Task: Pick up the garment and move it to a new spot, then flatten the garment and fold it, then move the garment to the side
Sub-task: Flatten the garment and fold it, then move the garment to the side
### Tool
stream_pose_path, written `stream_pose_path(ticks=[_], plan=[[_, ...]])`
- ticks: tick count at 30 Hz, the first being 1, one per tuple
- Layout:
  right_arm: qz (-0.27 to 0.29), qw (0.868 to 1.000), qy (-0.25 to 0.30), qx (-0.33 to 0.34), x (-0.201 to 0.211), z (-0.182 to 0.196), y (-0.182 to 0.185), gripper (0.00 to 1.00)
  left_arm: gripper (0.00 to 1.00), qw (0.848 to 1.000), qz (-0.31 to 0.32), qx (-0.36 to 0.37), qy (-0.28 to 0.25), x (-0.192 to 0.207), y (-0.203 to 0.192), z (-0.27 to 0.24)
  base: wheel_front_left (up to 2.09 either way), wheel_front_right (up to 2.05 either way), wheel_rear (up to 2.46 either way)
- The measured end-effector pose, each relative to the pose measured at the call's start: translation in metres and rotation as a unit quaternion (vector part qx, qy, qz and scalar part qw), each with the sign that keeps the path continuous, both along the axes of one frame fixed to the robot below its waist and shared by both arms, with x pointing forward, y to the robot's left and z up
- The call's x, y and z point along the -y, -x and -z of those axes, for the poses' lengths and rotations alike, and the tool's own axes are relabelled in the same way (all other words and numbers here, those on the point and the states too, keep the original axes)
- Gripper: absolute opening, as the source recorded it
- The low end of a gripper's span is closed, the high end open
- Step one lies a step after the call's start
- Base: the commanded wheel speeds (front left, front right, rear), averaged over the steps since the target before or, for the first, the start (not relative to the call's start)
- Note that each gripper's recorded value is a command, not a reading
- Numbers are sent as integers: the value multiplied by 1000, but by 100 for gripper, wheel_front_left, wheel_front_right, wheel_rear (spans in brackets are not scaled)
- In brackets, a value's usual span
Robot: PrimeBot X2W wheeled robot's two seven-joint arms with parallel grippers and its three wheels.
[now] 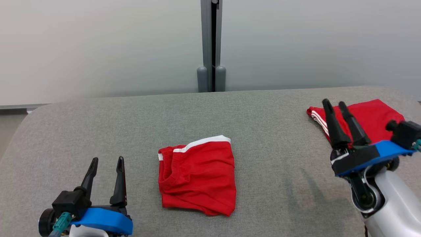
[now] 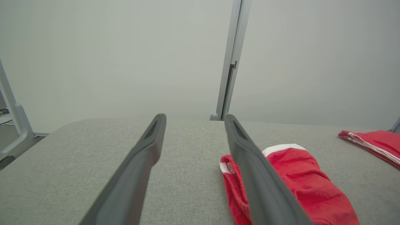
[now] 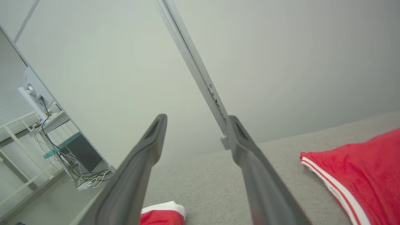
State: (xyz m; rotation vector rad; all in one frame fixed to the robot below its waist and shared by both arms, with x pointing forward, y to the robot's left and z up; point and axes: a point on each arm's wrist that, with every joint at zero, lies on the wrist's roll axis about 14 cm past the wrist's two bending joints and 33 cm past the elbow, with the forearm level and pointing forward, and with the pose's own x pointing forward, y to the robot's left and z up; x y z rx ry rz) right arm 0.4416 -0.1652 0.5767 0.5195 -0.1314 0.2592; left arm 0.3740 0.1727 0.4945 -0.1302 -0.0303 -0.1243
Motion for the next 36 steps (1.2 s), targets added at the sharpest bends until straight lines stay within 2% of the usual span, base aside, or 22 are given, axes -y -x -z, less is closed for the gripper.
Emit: stream_pose_path(ticks=[9, 13, 18, 29, 36], plan=[[81, 994, 73, 16, 24, 22, 33, 100, 100, 1000, -9, 0, 11, -1, 5, 0, 0, 0, 0], [93, 988, 127, 2, 23, 41, 47, 100, 100, 1000, -10, -7, 14, 0, 9, 6, 0, 0, 0], [92, 981, 168, -11, 17, 56, 56, 100, 100, 1000, -6, -16, 17, 3, 12, 11, 0, 0, 0], [87, 980, 179, -16, 10, 61, 56, 100, 100, 1000, 2, -18, 15, 7, 11, 12, 0, 0, 0], [56, 982, 178, -37, -8, 77, 56, 100, 100, 1000, -1, -20, 17, 5, 14, 13, 0, 0, 0]])
